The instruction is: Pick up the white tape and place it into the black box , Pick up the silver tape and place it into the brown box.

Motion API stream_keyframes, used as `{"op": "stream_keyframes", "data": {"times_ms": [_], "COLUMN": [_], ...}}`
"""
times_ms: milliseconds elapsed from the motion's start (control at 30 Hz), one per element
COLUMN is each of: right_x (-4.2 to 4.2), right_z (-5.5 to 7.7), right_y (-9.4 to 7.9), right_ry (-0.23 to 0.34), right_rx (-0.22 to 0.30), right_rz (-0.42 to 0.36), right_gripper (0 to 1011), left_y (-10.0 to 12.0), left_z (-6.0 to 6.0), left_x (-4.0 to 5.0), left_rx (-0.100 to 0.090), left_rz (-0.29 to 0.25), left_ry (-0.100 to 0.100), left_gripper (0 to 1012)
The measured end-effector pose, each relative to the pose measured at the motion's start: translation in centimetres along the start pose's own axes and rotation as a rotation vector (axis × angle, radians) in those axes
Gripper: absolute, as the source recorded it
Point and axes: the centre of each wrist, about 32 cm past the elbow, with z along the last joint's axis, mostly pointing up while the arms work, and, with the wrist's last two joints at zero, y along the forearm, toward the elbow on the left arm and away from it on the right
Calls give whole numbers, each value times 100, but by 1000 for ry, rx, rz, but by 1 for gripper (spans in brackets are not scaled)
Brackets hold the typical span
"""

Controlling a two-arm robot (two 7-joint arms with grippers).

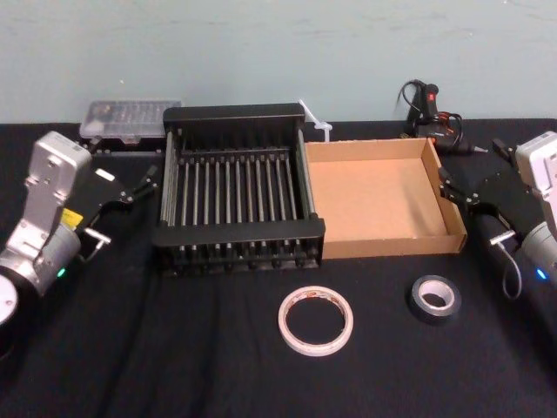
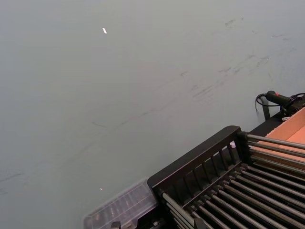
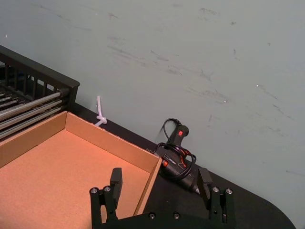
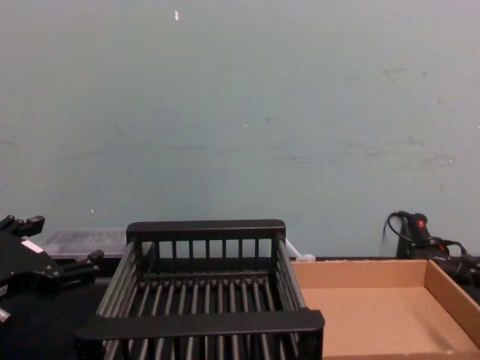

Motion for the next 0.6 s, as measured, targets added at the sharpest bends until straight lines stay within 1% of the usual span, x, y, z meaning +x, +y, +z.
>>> {"op": "stream_keyframes", "data": {"times_ms": [600], "right_x": [0], "right_z": [0], "right_y": [0], "right_ry": [0], "right_rx": [0], "right_rz": [0], "right_gripper": [1002], "left_y": [0], "left_z": [0], "left_x": [0], "left_rx": [0], "left_rz": [0], "left_ry": [0], "left_gripper": [1001]}}
